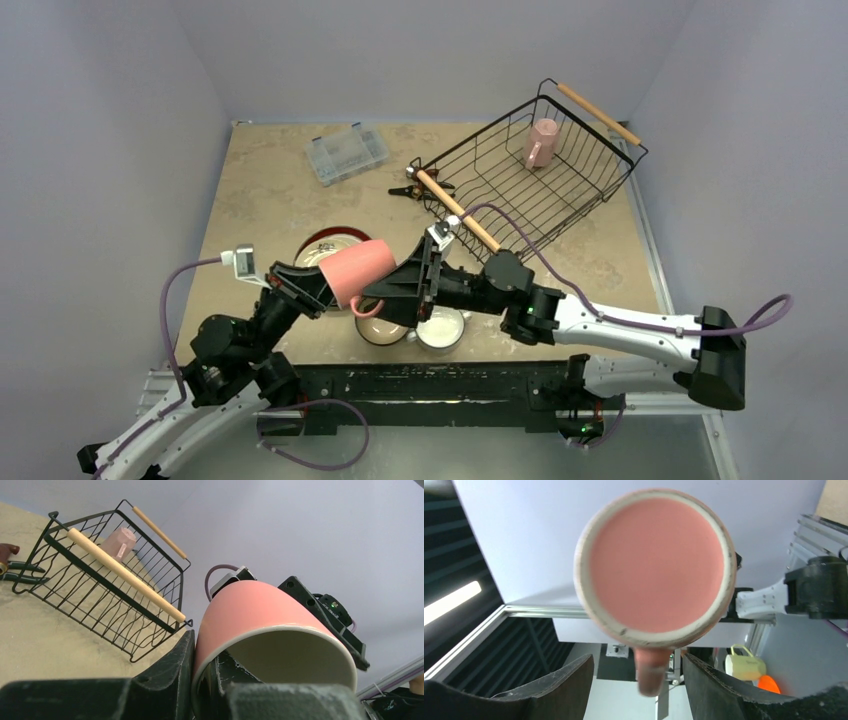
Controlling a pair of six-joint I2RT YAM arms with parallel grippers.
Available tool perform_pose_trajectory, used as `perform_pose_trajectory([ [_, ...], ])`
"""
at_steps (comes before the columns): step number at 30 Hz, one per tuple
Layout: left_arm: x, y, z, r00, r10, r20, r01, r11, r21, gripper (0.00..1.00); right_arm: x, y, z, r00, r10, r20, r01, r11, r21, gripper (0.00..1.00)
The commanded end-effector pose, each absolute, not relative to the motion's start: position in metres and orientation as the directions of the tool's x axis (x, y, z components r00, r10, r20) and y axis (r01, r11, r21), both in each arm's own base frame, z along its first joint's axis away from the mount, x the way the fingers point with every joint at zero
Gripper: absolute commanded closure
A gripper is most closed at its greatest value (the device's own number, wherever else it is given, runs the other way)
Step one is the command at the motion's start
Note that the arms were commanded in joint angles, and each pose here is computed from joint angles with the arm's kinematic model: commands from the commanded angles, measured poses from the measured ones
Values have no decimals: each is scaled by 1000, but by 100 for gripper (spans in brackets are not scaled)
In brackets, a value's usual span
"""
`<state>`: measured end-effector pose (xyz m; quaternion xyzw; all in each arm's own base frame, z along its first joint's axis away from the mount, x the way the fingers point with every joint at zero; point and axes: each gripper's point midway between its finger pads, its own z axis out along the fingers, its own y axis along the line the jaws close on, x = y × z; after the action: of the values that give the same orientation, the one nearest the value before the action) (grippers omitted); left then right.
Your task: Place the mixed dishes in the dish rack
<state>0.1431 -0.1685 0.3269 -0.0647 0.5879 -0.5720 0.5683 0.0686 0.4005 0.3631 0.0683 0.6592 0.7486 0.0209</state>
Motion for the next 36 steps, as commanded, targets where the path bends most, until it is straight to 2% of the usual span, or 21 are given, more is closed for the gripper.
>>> perform_pose_trajectory([
  [1, 126, -154, 381, -304, -816, -491, 670, 183, -719, 100, 84, 385, 386, -973, 218, 70, 28, -190, 981, 35],
  [5, 127, -159, 381, -315, -811, -492, 675, 173, -717, 100, 83, 394, 397, -979, 199, 45, 7, -188, 982, 36],
  [9, 125, -165, 384, -331, -802, -498, 688, 155, -709, 100, 83, 404, 400, -983, 178, 45, 10, -191, 982, 48],
  [12, 125, -168, 383, -338, -792, -508, 686, 162, -709, 100, 84, 407, 402, -984, 177, 30, -3, -185, 983, 51],
  [15, 126, -169, 380, -343, -786, -514, 679, 170, -714, 100, 85, 407, 401, -982, 187, 18, -15, -175, 984, 66],
  [19, 128, -170, 374, -352, -782, -514, 663, 179, -726, 100, 88, 402, 395, -977, 214, 8, -27, -160, 987, 100],
  [22, 135, -169, 361, -399, -775, -490, 574, 206, -793, 100, 87, 399, 394, -974, 226, -30, -64, -142, 988, 100],
  [24, 141, -166, 341, -448, -749, -489, 455, 280, -845, 98, 92, 395, 395, -962, 262, -71, -103, -110, 989, 100],
  [27, 139, -157, 314, -497, -691, -525, 336, 405, -850, 62, 108, 383, 391, -918, 355, -173, -176, 26, 984, 100],
  [30, 133, -146, 302, -510, -664, -546, 297, 460, -837, 38, 132, 358, 385, -834, 466, -296, -224, 205, 953, 100],
  [33, 127, -131, 288, -512, -666, -542, 246, 490, -836, 25, 158, 326, 378, -715, 524, -463, -270, 404, 874, 100],
  [36, 120, -114, 275, -506, -674, -539, 206, 512, -834, 19, 191, 275, 369, -538, 524, -660, -217, 671, 709, 100],
])
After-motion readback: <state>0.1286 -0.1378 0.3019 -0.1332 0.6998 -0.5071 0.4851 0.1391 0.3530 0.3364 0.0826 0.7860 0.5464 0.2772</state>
